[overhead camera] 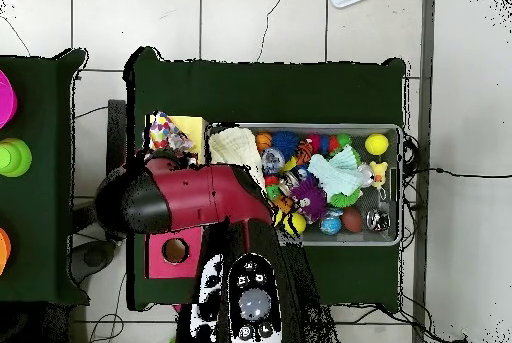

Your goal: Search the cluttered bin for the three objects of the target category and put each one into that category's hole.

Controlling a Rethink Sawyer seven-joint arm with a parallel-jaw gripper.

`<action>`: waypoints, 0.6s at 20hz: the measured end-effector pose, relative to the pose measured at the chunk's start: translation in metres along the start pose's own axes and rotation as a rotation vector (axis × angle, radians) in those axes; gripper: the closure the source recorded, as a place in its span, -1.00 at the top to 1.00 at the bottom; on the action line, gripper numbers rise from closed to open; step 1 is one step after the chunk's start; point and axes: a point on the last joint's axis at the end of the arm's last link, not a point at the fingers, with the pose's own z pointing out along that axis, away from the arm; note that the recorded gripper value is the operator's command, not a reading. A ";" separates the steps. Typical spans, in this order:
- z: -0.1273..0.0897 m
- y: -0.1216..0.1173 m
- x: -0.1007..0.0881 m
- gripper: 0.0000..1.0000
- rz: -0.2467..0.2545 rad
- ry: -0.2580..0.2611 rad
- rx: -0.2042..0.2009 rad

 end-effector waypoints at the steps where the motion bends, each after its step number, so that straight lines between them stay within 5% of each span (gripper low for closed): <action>1: 0.000 0.000 0.002 -1.00 0.004 0.004 -0.001; 12: 0.000 0.003 0.004 -1.00 0.049 0.023 -0.020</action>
